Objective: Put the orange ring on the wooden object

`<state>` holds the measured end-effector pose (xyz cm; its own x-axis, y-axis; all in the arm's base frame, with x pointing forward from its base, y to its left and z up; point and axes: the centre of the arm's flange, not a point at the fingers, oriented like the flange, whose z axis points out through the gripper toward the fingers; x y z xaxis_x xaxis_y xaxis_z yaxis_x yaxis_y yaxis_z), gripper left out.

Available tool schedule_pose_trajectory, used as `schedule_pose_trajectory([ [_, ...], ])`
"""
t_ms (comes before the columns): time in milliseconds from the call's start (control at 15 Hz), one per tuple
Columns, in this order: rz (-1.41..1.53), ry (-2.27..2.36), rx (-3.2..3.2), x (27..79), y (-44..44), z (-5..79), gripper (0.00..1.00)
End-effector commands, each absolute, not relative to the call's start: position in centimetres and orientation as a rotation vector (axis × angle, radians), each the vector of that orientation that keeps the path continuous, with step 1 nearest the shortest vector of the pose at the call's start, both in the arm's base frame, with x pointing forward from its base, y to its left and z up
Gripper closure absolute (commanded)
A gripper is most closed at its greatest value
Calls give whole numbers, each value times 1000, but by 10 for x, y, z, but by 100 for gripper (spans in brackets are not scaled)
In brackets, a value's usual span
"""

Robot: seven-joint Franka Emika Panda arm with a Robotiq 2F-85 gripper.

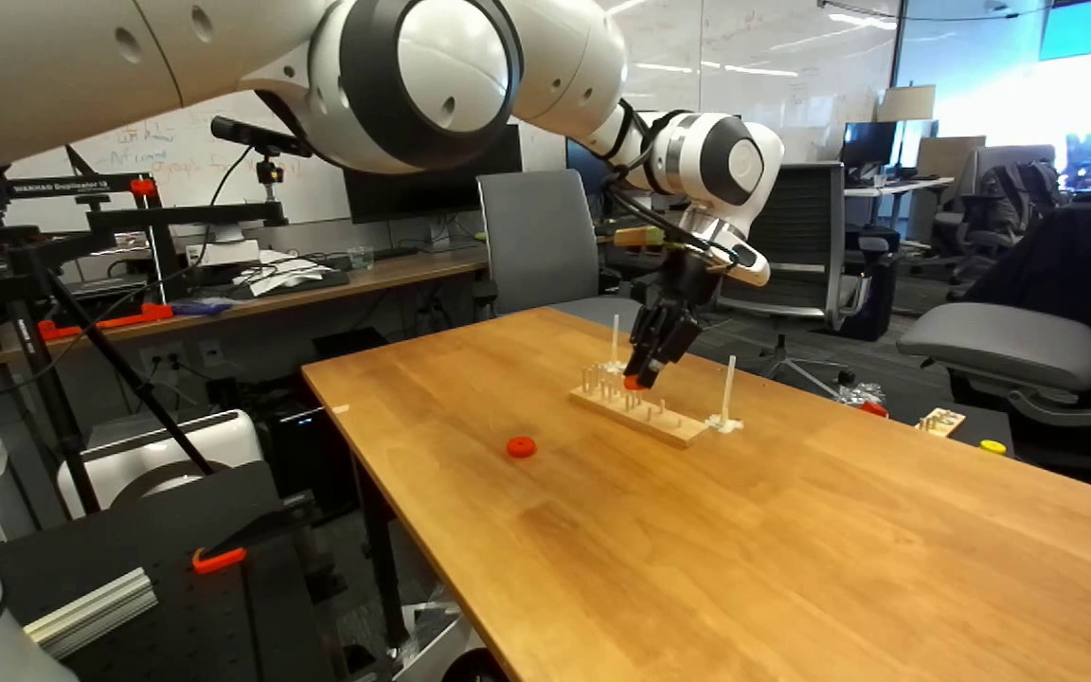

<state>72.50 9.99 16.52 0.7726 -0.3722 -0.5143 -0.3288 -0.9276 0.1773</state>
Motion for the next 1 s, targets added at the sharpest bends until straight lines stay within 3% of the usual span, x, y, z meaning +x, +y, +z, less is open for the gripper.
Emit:
schedule_pose_trajectory([
  [0,-897,-649,2879,781,108,167,83],
  [933,-905,-882,2862,804,88,171,83],
])
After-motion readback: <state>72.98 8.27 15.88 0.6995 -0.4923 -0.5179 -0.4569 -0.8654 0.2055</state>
